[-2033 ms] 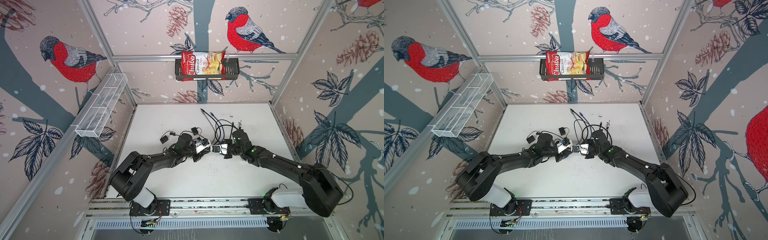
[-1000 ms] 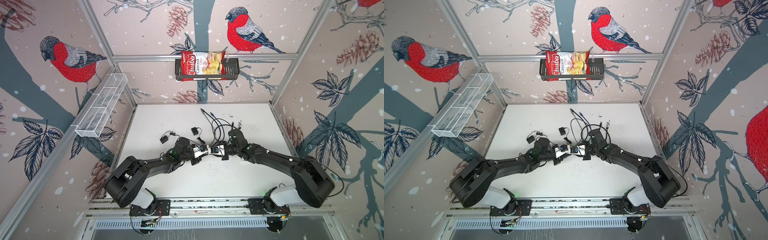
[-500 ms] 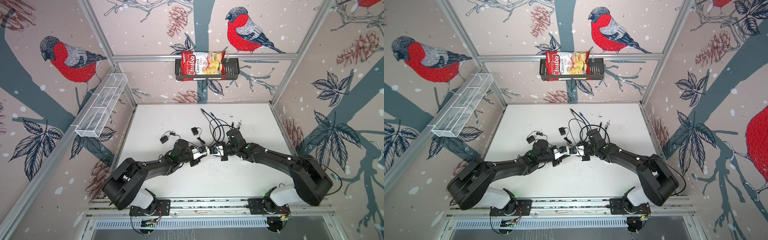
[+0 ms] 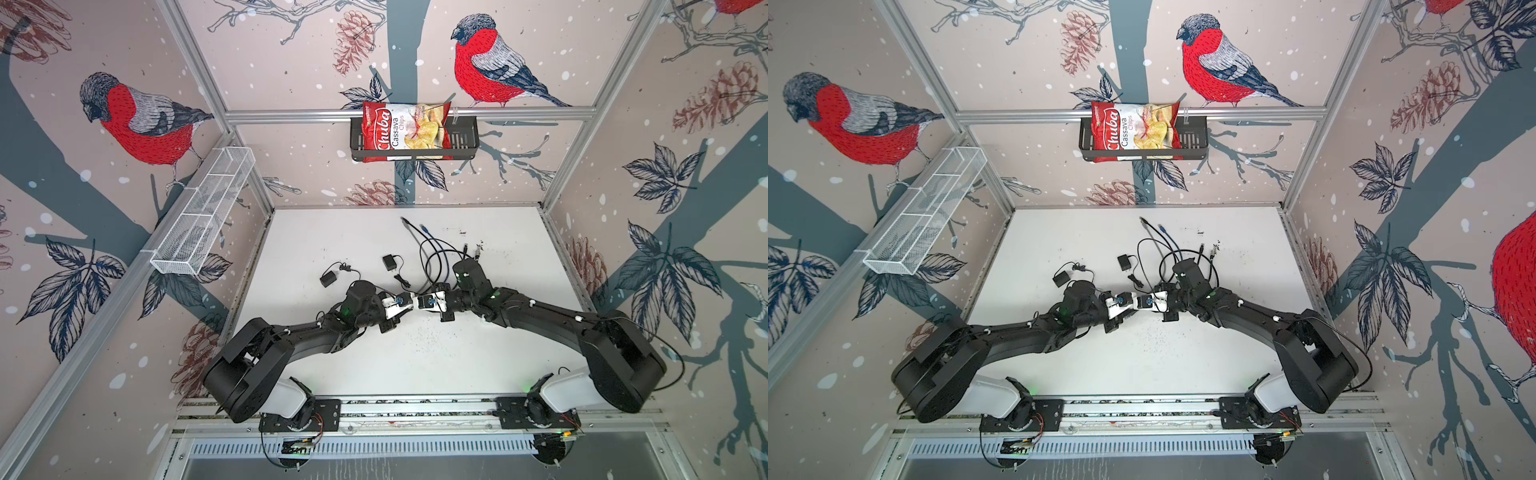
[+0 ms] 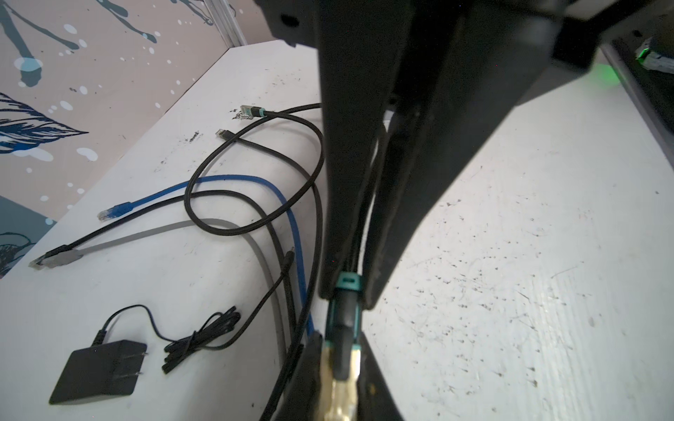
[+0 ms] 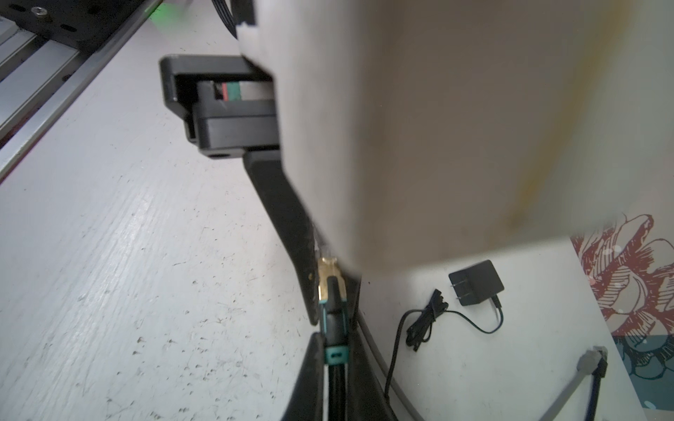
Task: Insert the plug into the switch port
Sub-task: 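Open left gripper off the plug and draw it back while right gripper holds it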
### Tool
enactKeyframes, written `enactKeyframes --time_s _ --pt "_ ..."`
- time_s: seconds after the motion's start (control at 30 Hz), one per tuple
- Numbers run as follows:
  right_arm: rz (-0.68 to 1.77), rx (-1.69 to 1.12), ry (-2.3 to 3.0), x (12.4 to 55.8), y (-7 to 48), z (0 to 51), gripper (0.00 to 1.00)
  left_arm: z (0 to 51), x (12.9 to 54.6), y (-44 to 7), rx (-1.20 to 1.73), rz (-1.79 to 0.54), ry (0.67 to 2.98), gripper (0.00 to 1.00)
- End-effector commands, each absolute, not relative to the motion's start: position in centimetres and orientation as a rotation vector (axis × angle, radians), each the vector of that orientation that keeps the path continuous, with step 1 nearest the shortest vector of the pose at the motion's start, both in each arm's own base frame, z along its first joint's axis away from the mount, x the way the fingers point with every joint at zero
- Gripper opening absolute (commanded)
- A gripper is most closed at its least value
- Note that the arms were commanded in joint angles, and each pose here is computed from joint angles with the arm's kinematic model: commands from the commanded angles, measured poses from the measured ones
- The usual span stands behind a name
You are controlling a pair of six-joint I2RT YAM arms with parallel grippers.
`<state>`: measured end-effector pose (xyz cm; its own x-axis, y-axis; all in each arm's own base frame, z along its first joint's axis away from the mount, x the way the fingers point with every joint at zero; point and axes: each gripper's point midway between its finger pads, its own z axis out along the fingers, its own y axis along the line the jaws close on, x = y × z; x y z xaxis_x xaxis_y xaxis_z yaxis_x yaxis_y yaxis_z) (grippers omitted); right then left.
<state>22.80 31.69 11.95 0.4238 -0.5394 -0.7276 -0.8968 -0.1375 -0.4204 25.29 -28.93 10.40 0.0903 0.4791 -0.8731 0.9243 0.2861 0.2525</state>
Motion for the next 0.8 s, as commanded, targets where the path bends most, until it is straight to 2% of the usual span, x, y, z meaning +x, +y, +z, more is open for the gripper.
enactKeyframes --time_s 0.0,0.17,0.27,0.47,0.77 --pt "0.464 -1.771 1.260 23.8 31.6 12.0 0.00 11.8 26.3 -28.9 1.272 -0.522 1.521 0.31" --pt "0.415 -1.689 1.306 25.0 31.4 11.8 0.00 11.5 26.5 -28.1 1.217 -0.503 1.575 0.43" --pt "0.390 -1.635 1.333 25.7 31.3 11.8 0.00 11.4 26.4 -27.4 1.161 -0.498 1.615 0.45" --pt "0.355 -1.535 1.415 26.8 31.4 11.1 0.00 12.7 27.5 -24.4 0.914 -0.447 1.686 0.46" --pt "0.416 -1.499 1.441 25.0 34.5 10.0 0.00 13.2 30.8 -18.7 0.477 -0.454 1.928 0.64"
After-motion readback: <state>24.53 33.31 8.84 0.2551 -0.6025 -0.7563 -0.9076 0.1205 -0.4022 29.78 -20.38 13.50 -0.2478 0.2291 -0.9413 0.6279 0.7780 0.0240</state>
